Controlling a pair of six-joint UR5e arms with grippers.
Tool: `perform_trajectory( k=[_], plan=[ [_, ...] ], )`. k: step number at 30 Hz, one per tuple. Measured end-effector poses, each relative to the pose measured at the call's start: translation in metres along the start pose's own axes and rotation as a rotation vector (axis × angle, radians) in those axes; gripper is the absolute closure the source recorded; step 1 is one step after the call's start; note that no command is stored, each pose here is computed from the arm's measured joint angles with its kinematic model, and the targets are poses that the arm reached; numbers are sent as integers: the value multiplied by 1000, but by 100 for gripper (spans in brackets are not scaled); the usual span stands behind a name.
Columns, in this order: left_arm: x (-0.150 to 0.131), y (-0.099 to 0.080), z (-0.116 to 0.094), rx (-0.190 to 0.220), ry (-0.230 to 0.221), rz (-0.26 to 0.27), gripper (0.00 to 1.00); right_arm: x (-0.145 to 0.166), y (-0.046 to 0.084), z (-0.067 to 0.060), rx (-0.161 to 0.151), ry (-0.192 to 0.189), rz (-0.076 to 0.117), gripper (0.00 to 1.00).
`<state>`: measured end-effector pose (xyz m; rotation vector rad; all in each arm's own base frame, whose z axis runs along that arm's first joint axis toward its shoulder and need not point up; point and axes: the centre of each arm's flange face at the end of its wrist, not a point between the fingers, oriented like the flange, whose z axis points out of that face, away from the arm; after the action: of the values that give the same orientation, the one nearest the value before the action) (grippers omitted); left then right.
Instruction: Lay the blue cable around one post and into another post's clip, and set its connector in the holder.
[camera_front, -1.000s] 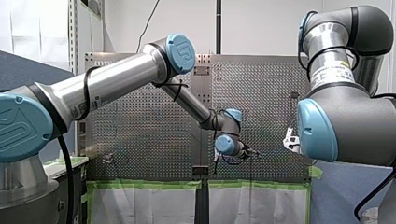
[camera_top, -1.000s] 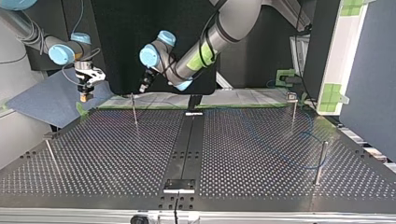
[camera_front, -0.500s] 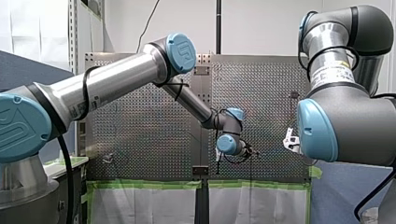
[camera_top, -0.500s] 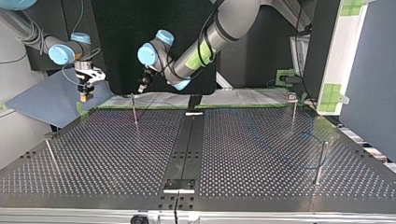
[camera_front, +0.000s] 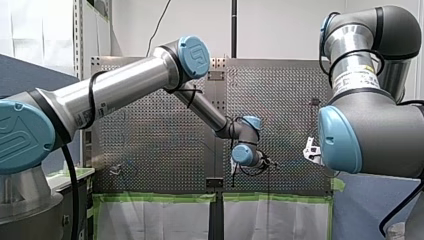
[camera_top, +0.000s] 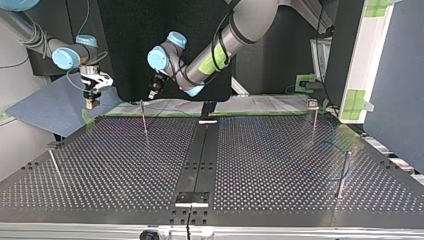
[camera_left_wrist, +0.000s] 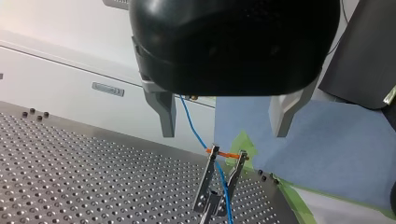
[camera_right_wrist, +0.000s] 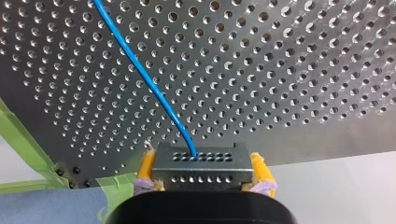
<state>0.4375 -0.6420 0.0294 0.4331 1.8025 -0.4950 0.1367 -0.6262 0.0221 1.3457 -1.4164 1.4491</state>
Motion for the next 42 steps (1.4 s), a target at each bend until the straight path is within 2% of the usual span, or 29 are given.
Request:
perform_trajectory(
  k=[25, 32, 38, 42],
  plan=[
    [0, 6, 1, -8, 3, -24, 0, -1, 0, 0, 0, -1, 2, 53],
    [2, 17, -3, -16, 17, -31, 0, -1, 0, 0, -1, -3, 3, 53],
    [-14, 24, -12, -32, -18, -8, 0, -1, 1, 0, -2, -5, 5, 53],
    [-26, 26, -18, -42, -50, -14, 0, -1, 1, -1, -3, -6, 13, 53]
  ],
)
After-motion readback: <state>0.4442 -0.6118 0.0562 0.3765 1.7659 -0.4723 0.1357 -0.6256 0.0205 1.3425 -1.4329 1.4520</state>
